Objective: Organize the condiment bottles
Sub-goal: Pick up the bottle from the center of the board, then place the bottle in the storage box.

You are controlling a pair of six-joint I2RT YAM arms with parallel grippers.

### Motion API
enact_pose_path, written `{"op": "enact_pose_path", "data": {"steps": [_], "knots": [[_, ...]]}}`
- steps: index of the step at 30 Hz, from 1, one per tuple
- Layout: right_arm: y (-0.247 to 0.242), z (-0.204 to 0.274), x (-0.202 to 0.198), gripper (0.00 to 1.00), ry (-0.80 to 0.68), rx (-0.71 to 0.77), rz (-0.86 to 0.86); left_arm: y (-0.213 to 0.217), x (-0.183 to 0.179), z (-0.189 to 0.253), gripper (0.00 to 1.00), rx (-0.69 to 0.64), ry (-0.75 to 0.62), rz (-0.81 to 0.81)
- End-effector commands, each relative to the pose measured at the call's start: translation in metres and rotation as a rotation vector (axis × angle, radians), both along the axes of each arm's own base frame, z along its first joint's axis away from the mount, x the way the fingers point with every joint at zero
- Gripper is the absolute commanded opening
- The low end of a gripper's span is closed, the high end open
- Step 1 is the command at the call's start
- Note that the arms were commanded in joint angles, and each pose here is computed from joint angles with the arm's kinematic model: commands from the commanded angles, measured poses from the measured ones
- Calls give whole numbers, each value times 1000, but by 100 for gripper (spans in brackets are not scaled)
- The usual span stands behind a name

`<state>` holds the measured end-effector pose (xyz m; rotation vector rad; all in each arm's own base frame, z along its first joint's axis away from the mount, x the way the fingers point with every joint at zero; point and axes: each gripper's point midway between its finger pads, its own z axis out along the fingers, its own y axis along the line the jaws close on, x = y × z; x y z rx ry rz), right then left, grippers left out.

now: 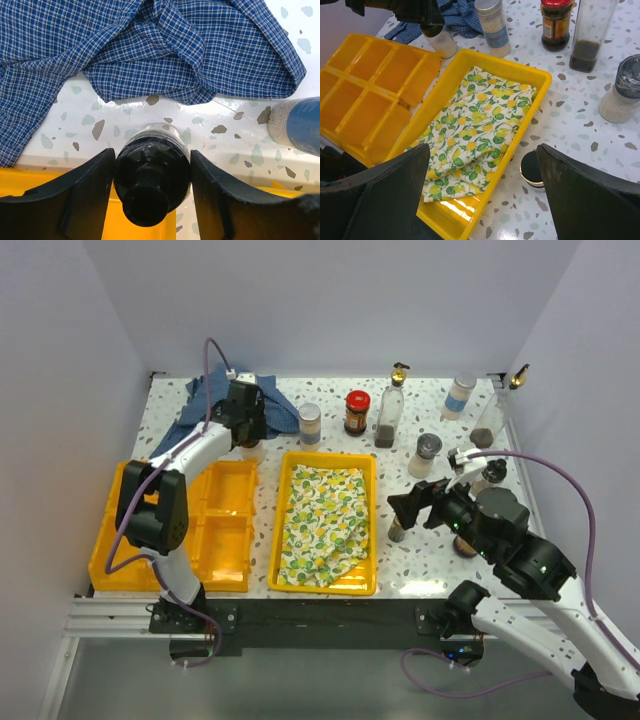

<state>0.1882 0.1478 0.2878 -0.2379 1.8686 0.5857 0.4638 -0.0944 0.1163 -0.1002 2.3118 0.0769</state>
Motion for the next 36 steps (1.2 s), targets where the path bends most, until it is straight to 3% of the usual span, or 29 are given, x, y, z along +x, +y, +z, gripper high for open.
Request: {"op": "enact_pose_path", "data": {"steps": [1, 11, 21, 24, 25, 28, 30, 36], "knots": [[-3, 22, -8, 92, -24, 62, 3, 10, 7, 54, 0, -2, -113, 47], [-8, 30, -16, 91, -23, 97, 6, 25, 6, 83, 0, 25, -148, 134], [-11, 33, -20, 91, -28, 117, -1, 11, 11, 48, 0, 5, -80, 74], [-12, 35, -19, 91, -34, 112, -2, 12, 11, 36, 11, 10, -59, 75], [-13, 37, -19, 91, -39, 112, -4, 9, 13, 34, 21, 1, -62, 64], [-13, 37, -19, 91, -39, 109, -4, 9, 11, 19, 36, 1, -38, 54], [-13, 36, -19, 91, -40, 108, -3, 9, 10, 10, 41, 8, -21, 48], [-14, 34, -18, 91, -41, 94, -6, 7, 9, -5, 70, 11, 11, 27]]}}
